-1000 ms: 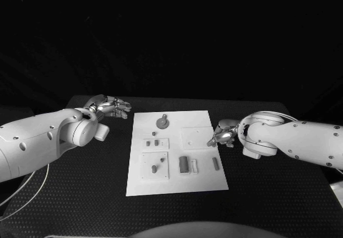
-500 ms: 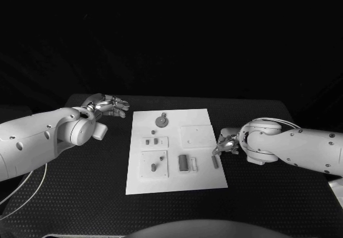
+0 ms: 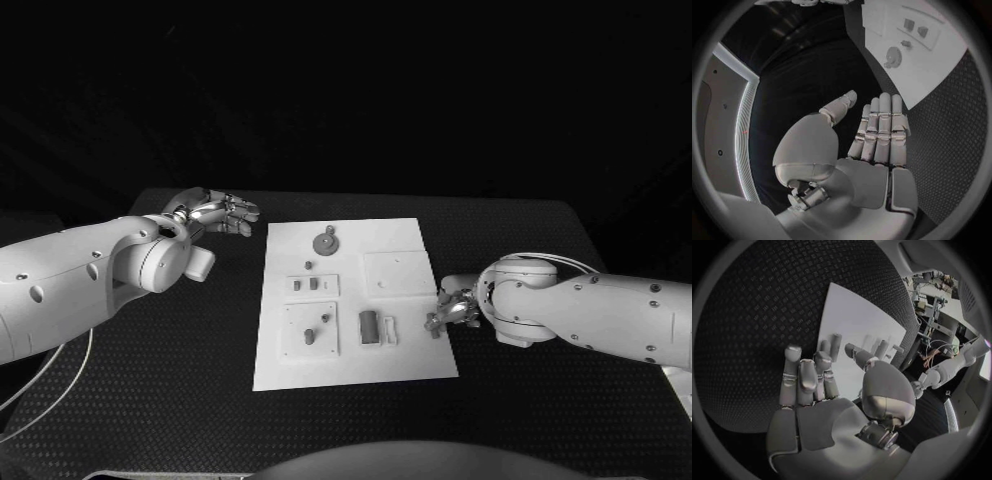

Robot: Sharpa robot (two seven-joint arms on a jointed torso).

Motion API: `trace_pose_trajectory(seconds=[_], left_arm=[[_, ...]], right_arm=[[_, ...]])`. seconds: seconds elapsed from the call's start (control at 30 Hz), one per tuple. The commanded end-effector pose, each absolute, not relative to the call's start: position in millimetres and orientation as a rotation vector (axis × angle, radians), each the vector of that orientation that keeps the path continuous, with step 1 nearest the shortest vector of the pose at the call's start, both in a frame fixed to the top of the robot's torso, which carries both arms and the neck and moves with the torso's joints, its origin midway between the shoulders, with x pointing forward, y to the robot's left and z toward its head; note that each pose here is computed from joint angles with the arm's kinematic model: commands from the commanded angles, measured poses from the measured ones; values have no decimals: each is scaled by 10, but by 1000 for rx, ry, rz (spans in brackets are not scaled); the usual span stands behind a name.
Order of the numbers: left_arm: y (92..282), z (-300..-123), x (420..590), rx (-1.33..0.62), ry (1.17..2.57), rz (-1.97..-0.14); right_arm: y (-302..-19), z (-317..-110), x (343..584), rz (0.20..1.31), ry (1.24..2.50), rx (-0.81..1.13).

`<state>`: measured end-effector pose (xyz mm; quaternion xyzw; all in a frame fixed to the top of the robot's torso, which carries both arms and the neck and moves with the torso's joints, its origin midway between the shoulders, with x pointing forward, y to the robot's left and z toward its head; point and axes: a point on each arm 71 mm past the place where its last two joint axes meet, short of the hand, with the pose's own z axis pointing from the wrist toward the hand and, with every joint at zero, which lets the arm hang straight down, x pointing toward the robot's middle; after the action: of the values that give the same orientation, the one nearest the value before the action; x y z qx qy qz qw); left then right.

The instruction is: Assemble the parts on the task board

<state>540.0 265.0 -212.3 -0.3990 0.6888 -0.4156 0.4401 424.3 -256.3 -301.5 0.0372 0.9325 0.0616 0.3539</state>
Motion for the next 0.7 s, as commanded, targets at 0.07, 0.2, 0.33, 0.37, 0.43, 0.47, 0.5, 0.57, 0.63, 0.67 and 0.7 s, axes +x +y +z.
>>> trace_pose_trajectory(seconds=[0.07, 0.2, 0.33, 0.37, 0.43, 0.47, 0.5, 0.57, 0.63, 0.67, 0.7], left_arm=[[2616, -2116, 5399, -985, 1720, -1054], [2625, -2118, 5398, -986, 1721, -1052], [2618, -2118, 5400, -985, 1721, -1053], [2613, -2118, 5400, -985, 1722, -1054], [2607, -2118, 5400, -984, 1723, -1055], [2606, -2119, 5400, -984, 1723, -1056], [2610, -2119, 5400, -984, 1723, -1055], [2619, -2119, 5400, -986, 1722, -1052], [2629, -2119, 5400, -987, 1721, -1050], [2633, -2119, 5399, -987, 1720, -1050], [2634, -2119, 5398, -987, 1721, -1049]], right_arm=[[-2524, -3124, 4199, 152, 2443, 74], [-2501, -3154, 4200, 148, 2449, 65], [-2448, -3205, 4192, 149, 2452, 55], [-2427, -3237, 4176, 151, 2459, 50], [-2402, -3277, 4153, 154, 2468, 46], [-2386, -3295, 4143, 155, 2470, 41], [-2369, -3310, 4135, 157, 2470, 38], [-2350, -3326, 4126, 157, 2469, 29], [-2334, -3343, 4114, 161, 2468, 28], [-2324, -3345, 4111, 164, 2468, 27], [-2318, -3344, 4112, 167, 2465, 27]])
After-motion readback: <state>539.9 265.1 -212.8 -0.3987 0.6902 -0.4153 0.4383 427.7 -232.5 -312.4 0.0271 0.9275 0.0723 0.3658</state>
